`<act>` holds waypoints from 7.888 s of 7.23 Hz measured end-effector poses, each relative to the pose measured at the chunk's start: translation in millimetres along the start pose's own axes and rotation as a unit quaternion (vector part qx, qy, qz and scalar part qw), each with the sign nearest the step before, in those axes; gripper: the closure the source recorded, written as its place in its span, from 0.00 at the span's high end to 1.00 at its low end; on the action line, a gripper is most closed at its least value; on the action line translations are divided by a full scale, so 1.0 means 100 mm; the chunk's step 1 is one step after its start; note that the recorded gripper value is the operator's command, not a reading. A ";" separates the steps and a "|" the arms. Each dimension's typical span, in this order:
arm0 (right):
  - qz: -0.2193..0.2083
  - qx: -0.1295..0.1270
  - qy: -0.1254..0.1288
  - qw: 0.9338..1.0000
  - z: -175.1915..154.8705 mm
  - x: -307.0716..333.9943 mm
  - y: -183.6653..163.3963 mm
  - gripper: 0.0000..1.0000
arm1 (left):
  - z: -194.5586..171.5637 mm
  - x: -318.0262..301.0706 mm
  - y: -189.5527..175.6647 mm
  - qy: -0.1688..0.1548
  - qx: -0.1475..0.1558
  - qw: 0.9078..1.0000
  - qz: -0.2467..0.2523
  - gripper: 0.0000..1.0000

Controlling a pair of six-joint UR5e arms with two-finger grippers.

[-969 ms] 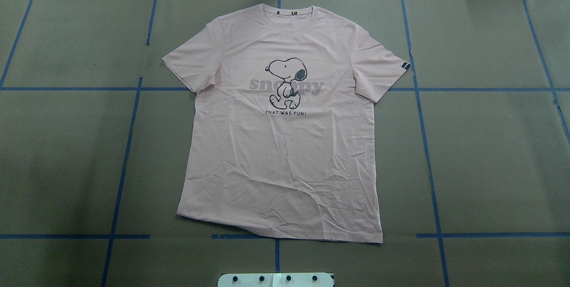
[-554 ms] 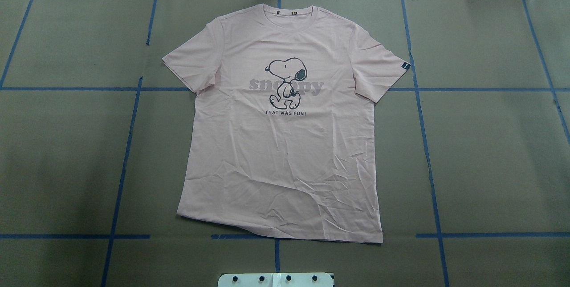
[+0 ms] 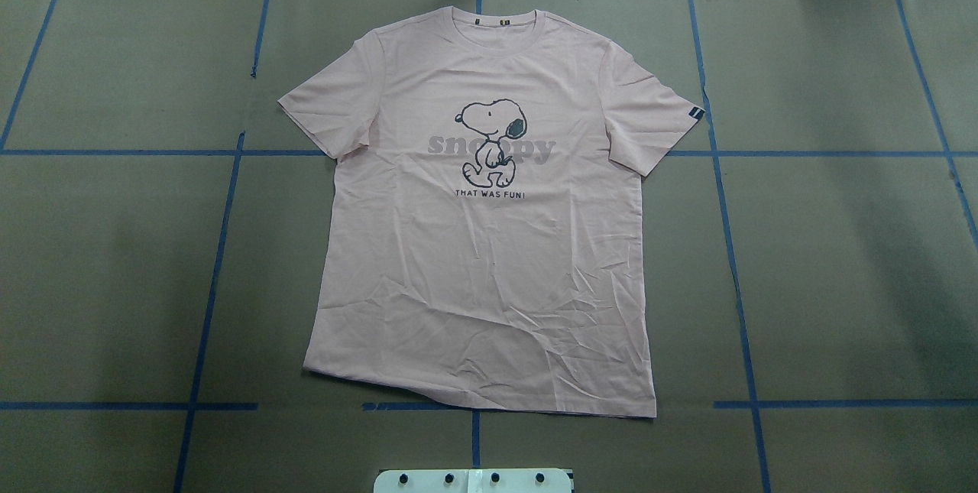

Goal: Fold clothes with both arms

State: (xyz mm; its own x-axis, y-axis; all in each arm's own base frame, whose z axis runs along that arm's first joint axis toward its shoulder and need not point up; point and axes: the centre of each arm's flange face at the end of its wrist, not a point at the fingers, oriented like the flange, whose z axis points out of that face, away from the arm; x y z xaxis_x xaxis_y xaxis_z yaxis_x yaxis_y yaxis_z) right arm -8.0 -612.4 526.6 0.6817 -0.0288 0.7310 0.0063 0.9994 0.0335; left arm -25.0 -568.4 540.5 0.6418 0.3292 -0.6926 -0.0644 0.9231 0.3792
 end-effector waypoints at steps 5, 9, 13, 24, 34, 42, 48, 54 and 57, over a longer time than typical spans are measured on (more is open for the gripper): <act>-0.034 0.026 -0.049 0.998 1.03 -1.92 -0.79 1.00 | 0.21 0.11 -0.27 0.017 0.037 0.998 0.052 1.00; -0.034 0.063 -0.030 0.997 1.86 -2.86 -0.75 0.98 | 0.42 0.38 -0.55 0.018 0.027 0.999 0.028 1.00; -0.023 0.067 -0.008 0.997 2.20 -2.98 -0.58 0.92 | 0.40 0.45 -0.60 0.025 0.030 0.999 0.014 1.00; -0.026 0.067 -0.010 0.997 2.18 -3.01 -0.56 0.00 | 0.36 0.49 -0.64 0.027 0.034 0.999 0.016 1.00; -0.102 0.123 -0.047 0.986 1.78 -5.42 -0.84 1.00 | 0.37 0.47 -0.63 0.026 0.033 0.999 0.018 1.00; 0.061 0.035 -0.011 0.997 0.92 -5.22 -0.27 1.00 | 1.39 2.54 -1.29 -0.018 0.069 0.987 -0.141 1.00; 0.044 0.006 0.001 0.999 0.44 -3.54 -0.11 1.00 | 2.78 3.54 -1.31 -0.057 0.116 0.971 -0.201 0.87; 0.044 0.006 0.000 0.999 0.42 -3.48 -0.12 1.00 | 3.02 3.59 -1.33 -0.057 0.130 0.972 -0.189 0.00; 0.046 0.004 0.003 0.999 0.46 -3.46 -0.12 1.00 | 2.87 3.76 -1.36 -0.041 0.116 0.975 -0.187 0.00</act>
State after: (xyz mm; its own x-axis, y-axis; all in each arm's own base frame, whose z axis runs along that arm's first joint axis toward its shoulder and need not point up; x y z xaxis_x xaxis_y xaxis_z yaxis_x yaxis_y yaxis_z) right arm -277.3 -615.3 304.9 0.6833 0.0634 0.7274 -0.0618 0.9977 -0.0289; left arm 444.4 -627.1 404.7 0.6460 -0.0477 -0.7618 0.3542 0.9028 0.2439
